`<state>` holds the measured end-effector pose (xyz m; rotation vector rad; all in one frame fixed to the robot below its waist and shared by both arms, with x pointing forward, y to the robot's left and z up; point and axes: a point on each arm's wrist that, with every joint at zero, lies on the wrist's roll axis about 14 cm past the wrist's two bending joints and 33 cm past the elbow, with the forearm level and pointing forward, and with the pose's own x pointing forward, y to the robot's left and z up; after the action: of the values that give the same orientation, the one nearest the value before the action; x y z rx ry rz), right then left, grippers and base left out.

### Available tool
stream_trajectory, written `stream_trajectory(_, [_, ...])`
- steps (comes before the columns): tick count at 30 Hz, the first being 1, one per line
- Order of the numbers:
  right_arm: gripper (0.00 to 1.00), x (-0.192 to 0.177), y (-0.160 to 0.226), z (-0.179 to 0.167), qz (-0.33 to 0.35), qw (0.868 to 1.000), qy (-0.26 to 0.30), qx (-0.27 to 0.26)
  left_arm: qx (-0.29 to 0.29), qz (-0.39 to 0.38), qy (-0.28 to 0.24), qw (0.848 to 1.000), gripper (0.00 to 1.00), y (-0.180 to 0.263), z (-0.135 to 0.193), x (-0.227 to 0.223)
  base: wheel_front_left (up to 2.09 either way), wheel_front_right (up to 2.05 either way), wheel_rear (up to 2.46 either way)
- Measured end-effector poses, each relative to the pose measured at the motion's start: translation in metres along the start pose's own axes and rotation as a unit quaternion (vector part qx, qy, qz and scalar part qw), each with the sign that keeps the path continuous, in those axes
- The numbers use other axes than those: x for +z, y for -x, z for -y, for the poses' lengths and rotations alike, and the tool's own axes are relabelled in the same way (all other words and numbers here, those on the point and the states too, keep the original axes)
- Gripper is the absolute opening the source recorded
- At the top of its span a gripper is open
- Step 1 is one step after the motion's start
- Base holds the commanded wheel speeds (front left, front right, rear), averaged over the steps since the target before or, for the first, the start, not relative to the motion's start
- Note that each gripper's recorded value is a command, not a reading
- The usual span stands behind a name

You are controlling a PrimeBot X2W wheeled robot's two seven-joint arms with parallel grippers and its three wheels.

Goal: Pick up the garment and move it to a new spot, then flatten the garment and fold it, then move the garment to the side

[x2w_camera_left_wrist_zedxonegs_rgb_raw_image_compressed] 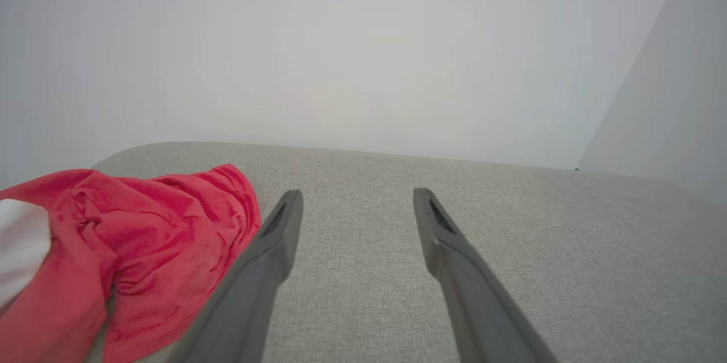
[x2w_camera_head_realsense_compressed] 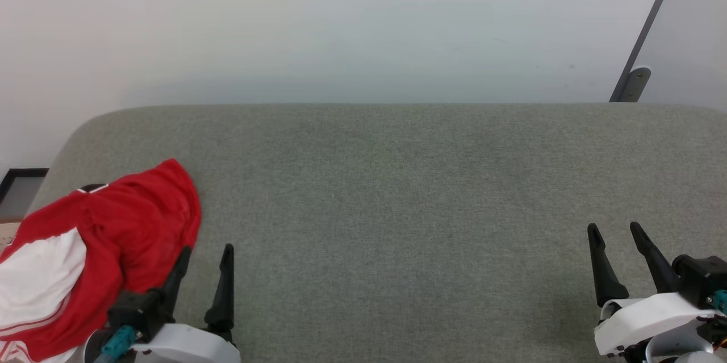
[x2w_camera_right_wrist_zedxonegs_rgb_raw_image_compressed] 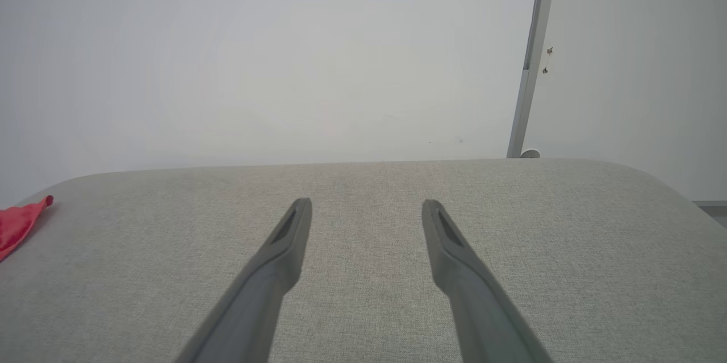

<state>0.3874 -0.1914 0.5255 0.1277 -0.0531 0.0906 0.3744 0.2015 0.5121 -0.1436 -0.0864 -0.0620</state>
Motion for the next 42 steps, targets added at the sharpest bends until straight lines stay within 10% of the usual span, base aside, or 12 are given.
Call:
stream_trajectory(17, [1.0,0.0,-0.008,-0.02,-0.003,0.999,0.006,0.032,0.05,0.016,0.023,0.998,1.0,0.01,-0.024,0.008,0.0,0.0,0.0])
stream_trajectory(42, [1.0,-0.012,-0.042,-0.171,-0.024,0.97,0.007,0.243,0.266,0.068,0.035,0.961,1.0,0.127,-0.131,0.041,0.0,0.0,0.0])
